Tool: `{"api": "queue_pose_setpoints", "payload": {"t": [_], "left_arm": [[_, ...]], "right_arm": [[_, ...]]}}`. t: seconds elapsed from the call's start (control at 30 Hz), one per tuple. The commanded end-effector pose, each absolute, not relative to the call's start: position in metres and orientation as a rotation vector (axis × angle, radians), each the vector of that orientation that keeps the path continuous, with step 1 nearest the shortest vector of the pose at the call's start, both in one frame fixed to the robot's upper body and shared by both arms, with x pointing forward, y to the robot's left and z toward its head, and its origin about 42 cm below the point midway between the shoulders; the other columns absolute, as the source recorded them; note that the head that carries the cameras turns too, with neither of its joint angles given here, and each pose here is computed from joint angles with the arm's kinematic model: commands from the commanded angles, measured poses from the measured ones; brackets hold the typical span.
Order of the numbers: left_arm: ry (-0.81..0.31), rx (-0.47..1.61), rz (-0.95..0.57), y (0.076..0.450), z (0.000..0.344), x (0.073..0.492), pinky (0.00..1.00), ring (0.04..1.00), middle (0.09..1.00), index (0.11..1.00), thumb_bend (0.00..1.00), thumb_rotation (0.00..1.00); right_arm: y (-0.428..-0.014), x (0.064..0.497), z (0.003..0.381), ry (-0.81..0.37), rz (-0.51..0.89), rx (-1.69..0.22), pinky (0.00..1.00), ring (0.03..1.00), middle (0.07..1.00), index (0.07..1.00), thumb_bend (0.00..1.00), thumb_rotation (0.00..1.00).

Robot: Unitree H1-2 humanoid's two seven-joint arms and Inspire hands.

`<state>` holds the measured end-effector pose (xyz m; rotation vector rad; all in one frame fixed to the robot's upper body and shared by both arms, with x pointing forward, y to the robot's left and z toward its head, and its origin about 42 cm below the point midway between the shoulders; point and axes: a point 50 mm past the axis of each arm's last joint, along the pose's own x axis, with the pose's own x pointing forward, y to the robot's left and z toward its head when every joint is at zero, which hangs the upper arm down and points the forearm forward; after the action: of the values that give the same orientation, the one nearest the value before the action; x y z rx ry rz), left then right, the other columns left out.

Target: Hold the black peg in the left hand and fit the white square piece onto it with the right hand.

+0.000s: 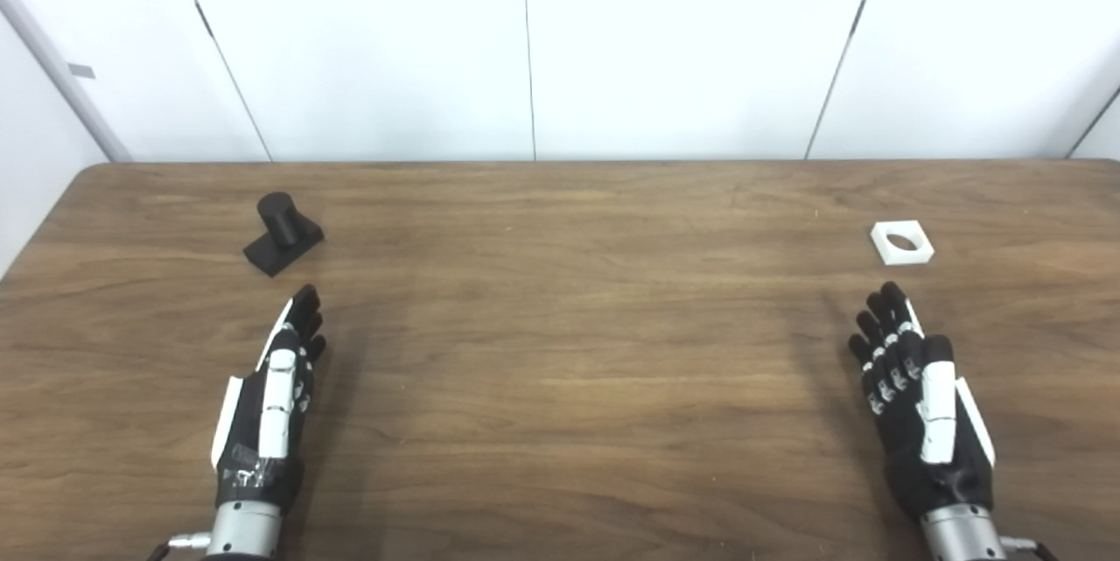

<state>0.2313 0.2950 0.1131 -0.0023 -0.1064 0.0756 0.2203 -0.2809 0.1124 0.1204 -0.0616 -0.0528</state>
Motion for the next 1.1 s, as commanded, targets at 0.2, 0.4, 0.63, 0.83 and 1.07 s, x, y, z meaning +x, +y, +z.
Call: {"api": "queue_pose_setpoints", "payload": {"t": [0.2, 0.4, 0.63, 0.83, 1.07], "left_arm": [[-0.116, -0.024, 0.079, 0.292, 0.112, 0.227, 1.00, 1.000, 0.984, 0.975, 0.41, 0.97], [-0.113, -0.018, 0.081, 0.289, 0.111, 0.226, 1.00, 1.000, 0.981, 0.969, 0.41, 0.97], [-0.103, -0.014, 0.082, 0.279, 0.108, 0.222, 1.00, 1.000, 0.974, 0.957, 0.38, 0.98], [-0.098, -0.020, 0.081, 0.271, 0.099, 0.221, 1.00, 0.990, 0.961, 0.955, 0.41, 0.94], [-0.086, 0.000, 0.085, 0.266, 0.094, 0.220, 1.00, 0.979, 0.954, 0.952, 0.41, 0.92]], "right_arm": [[-0.283, 0.195, 0.092, 0.022, -0.079, 0.123, 1.00, 1.000, 1.000, 0.991, 0.55, 1.00], [-0.287, 0.194, 0.091, 0.021, -0.070, 0.120, 1.00, 1.000, 1.000, 0.994, 0.56, 1.00], [-0.296, 0.191, 0.088, 0.032, -0.055, 0.107, 1.00, 1.000, 1.000, 1.000, 0.58, 1.00], [-0.302, 0.191, 0.082, 0.031, -0.036, 0.106, 1.00, 1.000, 1.000, 1.000, 0.60, 1.00], [-0.303, 0.191, 0.081, 0.041, -0.028, 0.101, 1.00, 1.000, 1.000, 1.000, 0.64, 1.00]]}}
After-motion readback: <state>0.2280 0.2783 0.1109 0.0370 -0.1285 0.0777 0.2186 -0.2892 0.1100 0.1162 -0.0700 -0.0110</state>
